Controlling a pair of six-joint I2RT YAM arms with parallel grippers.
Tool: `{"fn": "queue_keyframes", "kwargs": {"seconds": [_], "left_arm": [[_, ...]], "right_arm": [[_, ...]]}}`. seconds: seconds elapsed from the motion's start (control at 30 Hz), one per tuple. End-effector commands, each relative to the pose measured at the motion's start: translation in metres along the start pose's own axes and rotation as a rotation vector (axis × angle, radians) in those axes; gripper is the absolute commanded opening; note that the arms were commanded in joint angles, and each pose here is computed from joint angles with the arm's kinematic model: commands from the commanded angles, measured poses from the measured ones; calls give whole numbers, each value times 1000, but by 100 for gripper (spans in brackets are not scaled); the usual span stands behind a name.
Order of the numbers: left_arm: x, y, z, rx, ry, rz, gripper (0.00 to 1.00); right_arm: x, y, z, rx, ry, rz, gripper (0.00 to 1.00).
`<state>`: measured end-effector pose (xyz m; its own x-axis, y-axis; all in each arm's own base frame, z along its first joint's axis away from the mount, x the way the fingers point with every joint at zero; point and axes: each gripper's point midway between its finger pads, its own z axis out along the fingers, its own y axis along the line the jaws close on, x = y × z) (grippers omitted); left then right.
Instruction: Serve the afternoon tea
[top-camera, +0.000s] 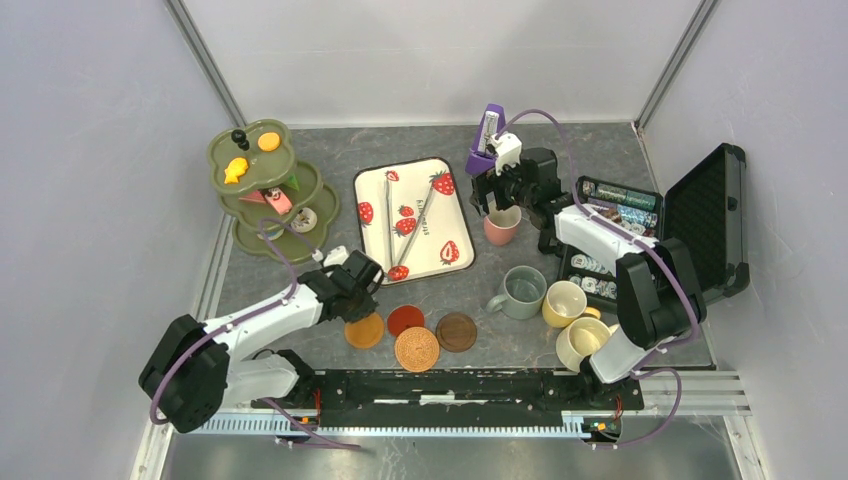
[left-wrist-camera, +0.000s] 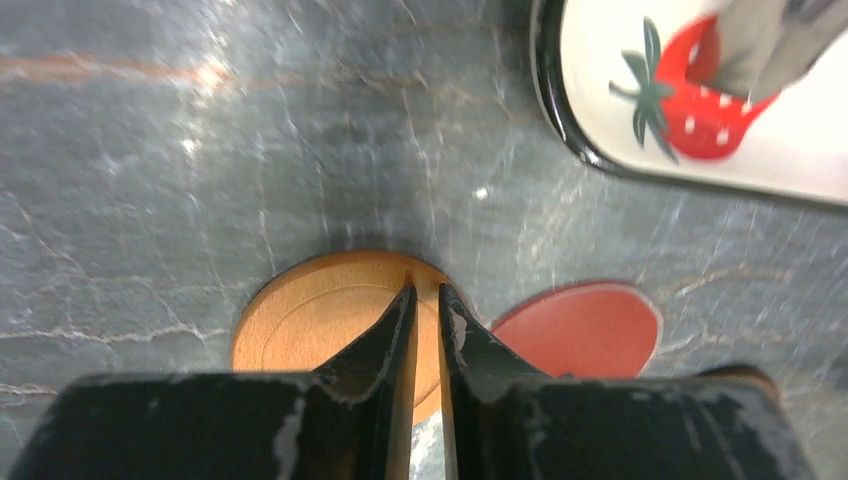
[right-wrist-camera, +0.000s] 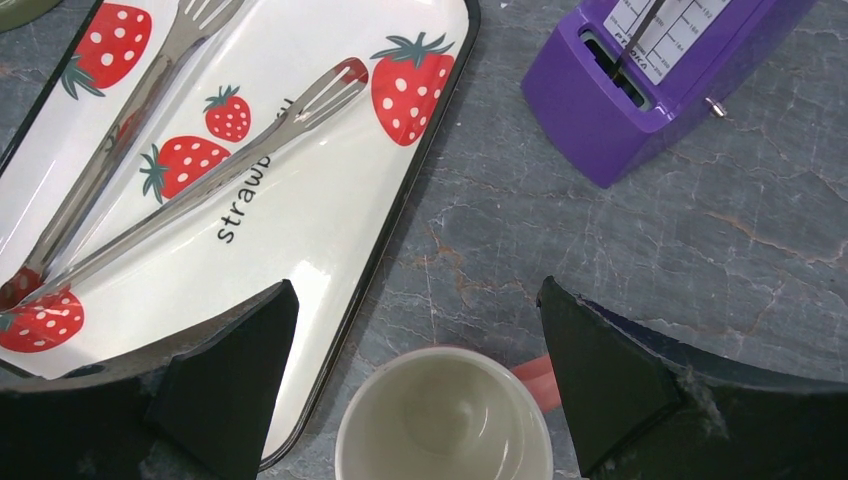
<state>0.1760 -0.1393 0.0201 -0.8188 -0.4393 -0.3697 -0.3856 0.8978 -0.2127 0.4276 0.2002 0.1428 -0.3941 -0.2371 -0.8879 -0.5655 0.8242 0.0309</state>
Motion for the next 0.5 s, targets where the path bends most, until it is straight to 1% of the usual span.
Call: {"fn": "queue_keyframes", "kwargs": {"seconds": [0.0, 0.1, 0.27, 0.47], "left_arm": [[-27, 34, 12, -120, -117, -38, 22], [-47, 39, 11, -132, -172, -65, 25], [-66, 48, 14, -172, -213, -101, 28], [-90, 43, 22, -156, -267, -116, 28]], "right_arm": [[-16, -7, 6, 16, -33, -13, 98], [-15, -7, 8, 14, -29, -11, 98], [-12, -7, 11, 13, -17, -8, 98], [-13, -6, 12, 6, -22, -4, 98]]}}
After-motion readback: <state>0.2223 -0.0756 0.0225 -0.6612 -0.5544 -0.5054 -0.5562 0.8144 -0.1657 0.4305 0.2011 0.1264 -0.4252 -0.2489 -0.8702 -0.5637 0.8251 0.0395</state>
